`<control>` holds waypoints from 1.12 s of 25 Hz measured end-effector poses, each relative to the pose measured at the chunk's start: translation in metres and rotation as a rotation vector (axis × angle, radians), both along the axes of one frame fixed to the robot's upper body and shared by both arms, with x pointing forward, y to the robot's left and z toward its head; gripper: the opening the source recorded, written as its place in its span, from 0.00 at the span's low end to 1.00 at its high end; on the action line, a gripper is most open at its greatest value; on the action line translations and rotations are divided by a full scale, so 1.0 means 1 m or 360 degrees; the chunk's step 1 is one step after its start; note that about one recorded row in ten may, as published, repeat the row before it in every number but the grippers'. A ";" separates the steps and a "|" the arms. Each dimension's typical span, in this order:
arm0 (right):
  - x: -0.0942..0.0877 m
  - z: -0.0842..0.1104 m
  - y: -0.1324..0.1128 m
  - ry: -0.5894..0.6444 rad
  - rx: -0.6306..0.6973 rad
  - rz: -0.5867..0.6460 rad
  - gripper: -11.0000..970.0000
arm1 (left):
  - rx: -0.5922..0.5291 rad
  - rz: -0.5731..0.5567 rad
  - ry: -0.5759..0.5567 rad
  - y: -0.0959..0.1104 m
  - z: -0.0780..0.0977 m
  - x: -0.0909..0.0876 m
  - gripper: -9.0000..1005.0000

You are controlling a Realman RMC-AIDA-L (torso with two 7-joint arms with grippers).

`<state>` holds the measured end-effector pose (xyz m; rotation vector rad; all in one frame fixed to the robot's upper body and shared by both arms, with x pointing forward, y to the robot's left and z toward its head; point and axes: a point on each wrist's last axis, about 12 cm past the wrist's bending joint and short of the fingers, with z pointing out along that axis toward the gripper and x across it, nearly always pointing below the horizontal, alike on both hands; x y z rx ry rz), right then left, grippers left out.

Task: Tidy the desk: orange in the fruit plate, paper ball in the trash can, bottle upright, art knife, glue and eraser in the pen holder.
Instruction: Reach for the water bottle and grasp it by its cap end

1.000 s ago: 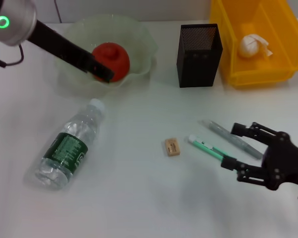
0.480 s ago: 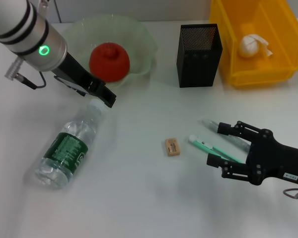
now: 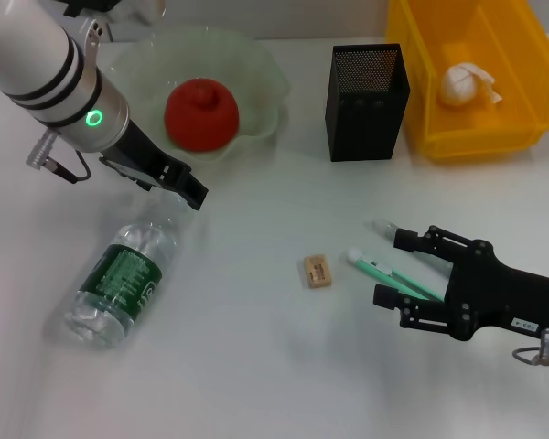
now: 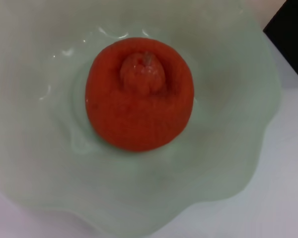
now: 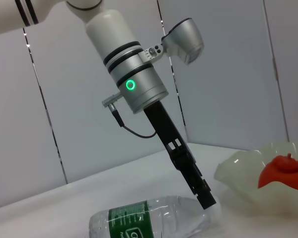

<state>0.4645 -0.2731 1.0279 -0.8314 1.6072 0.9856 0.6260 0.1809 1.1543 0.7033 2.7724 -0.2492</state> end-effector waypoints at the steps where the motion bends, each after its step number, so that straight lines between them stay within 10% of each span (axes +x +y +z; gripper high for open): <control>1: 0.000 0.000 0.001 -0.0001 0.0001 0.0002 0.87 | 0.0002 0.0001 -0.0003 0.000 -0.001 0.000 0.79; 19: 0.004 -0.002 0.004 0.0003 -0.0020 -0.0010 0.87 | 0.0047 -0.0021 0.0001 -0.003 -0.016 -0.001 0.79; 28: 0.006 -0.003 0.004 0.0004 -0.0027 -0.0030 0.87 | 0.0053 -0.0038 -0.0007 -0.004 -0.020 -0.001 0.48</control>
